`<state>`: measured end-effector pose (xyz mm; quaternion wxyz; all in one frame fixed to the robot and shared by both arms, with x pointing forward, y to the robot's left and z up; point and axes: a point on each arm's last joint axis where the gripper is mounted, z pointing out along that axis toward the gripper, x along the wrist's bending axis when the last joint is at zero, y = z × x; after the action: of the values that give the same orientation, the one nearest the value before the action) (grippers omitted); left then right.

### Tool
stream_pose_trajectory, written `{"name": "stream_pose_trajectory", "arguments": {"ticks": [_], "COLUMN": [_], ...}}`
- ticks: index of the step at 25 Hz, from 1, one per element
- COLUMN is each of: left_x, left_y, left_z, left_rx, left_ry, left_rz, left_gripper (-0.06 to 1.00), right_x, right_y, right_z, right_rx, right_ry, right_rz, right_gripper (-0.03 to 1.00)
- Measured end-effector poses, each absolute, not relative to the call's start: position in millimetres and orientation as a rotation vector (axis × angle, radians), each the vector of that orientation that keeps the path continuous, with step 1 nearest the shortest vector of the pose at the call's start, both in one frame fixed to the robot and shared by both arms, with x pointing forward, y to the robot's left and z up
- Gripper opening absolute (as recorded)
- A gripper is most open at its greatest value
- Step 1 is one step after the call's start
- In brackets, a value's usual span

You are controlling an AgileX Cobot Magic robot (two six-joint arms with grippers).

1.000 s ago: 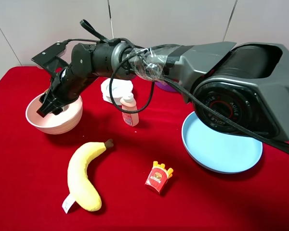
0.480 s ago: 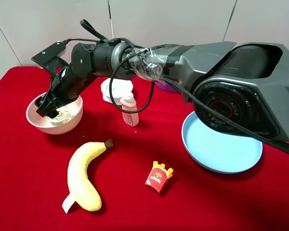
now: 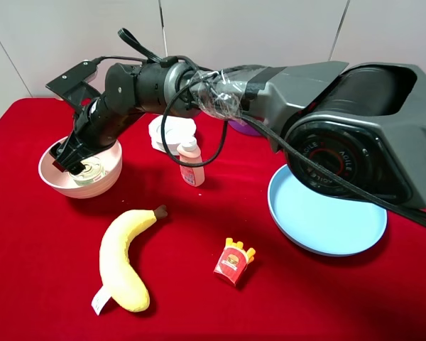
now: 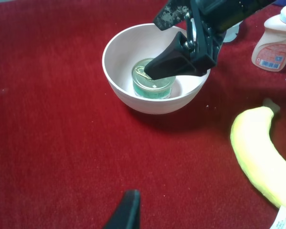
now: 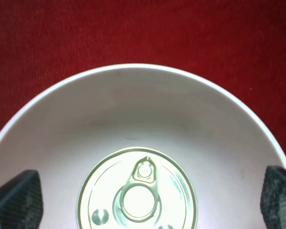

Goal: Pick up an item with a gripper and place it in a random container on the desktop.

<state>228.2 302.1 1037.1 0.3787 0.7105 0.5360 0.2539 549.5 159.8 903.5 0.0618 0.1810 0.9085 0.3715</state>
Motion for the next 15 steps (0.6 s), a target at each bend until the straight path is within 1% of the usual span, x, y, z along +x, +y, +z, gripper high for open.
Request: {"name": "stream_pose_trajectory", "arguments": {"ticks": [10, 15], "left_x": [228.2, 228.2], "left_y": [302.1, 302.1], "left_z": [1037.1, 1037.1], "left_rx": [1.815, 1.815], "left_ry": [1.370, 1.370], "left_rz": [0.649, 0.649], "left_gripper": [0.92, 0.92], "right_x": [549.3, 545.2], "right_y": [159.7, 156.3], "right_z": [903.3, 903.6], "right_rx": [0.547, 0.518], "right_ry": [2.751, 2.814], "right_rz": [1.120, 1.051], "right_gripper": [0.69, 0.69]}}
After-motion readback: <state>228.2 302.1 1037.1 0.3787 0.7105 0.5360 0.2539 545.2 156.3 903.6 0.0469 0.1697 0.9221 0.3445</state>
